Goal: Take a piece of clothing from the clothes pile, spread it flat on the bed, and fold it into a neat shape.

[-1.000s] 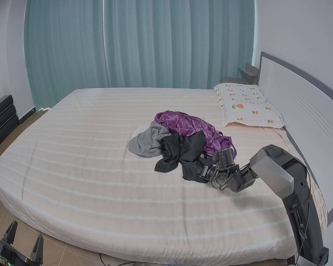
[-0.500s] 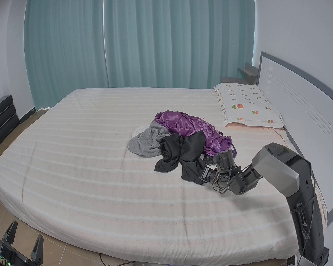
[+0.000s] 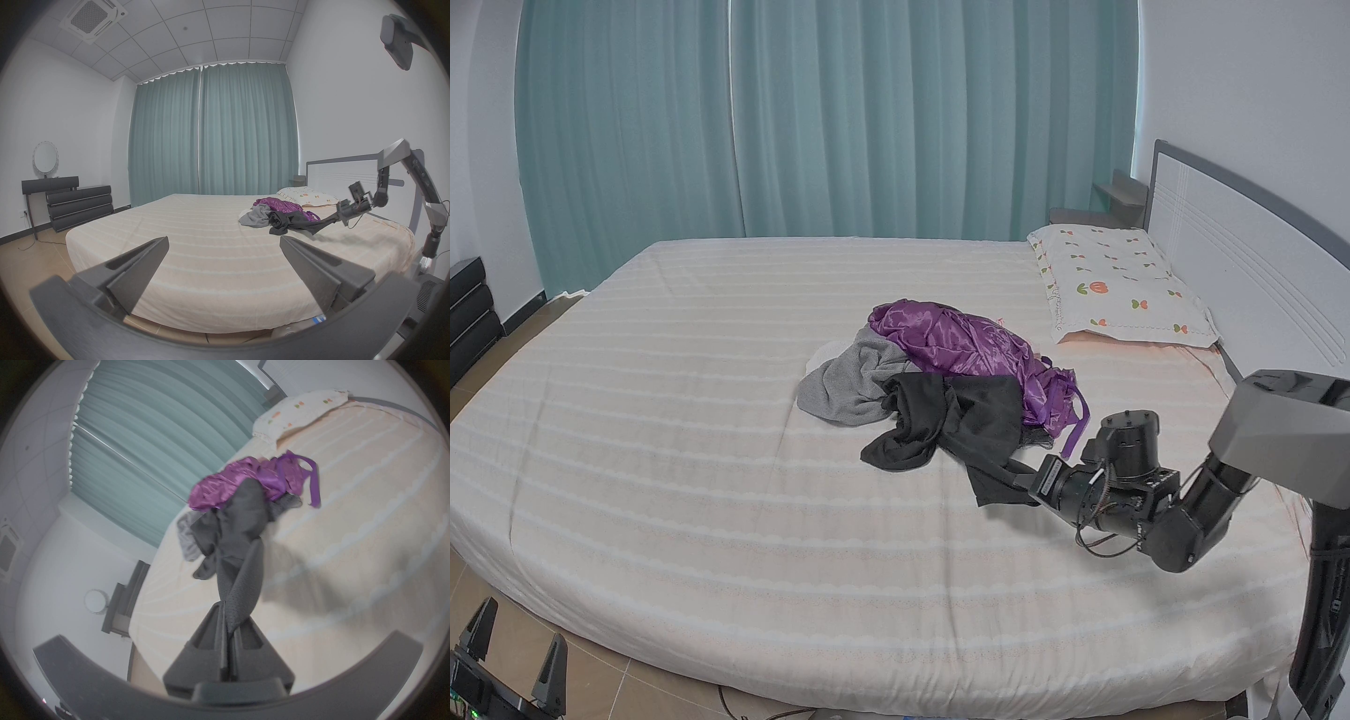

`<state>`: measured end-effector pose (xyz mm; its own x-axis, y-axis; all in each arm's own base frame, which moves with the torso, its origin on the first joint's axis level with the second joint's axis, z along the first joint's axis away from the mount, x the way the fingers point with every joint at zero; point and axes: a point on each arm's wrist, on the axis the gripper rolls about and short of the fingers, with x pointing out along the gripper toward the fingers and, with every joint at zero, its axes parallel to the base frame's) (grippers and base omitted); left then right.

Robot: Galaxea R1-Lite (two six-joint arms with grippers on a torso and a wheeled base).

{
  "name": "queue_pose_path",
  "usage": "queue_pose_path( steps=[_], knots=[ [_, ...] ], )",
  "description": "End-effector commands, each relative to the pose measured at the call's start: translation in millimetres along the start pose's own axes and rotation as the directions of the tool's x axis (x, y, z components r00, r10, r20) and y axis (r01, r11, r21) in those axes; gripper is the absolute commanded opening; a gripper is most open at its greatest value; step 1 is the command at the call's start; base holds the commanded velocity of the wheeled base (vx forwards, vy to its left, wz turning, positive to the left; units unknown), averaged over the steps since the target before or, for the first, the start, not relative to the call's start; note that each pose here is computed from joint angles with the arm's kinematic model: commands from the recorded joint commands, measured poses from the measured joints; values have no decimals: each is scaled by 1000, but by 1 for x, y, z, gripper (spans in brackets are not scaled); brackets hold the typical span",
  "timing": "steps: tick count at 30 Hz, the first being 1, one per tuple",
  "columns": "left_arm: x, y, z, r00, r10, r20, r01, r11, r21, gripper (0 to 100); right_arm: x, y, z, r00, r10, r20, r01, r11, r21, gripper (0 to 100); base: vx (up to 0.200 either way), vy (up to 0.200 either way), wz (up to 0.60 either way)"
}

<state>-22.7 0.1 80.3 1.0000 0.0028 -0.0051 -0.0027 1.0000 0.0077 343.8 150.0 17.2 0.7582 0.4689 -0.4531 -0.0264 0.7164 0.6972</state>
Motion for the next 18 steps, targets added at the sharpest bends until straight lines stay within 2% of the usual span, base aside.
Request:
queue_pose_path(
  steps=[1,6,7,11,17,18],
  knots=[
    [0,0,-5,1000,-1,1,1,1000,5,100,-78,49,4,978,200,59,-198,979,-37,0,0,0,0],
    [0,0,-5,1000,-15,-1,15,1000,3,100,-109,74,4,946,309,95,-302,950,-75,0,0,0,0],
    [0,0,-5,1000,-15,-1,15,1000,3,100,-109,74,4,946,309,95,-302,950,-75,0,0,0,0],
    [0,0,-5,1000,-17,2,17,1000,8,100,-141,98,12,899,416,136,-402,908,-115,0,0,0,0],
    [0,0,-5,1000,-10,2,10,999,31,100,-162,115,10,859,496,130,-476,866,-157,0,0,0,0],
    [0,0,-5,1000,-10,2,10,999,31,100,-163,116,10,857,499,133,-478,864,-158,0,0,0,0]
  ],
)
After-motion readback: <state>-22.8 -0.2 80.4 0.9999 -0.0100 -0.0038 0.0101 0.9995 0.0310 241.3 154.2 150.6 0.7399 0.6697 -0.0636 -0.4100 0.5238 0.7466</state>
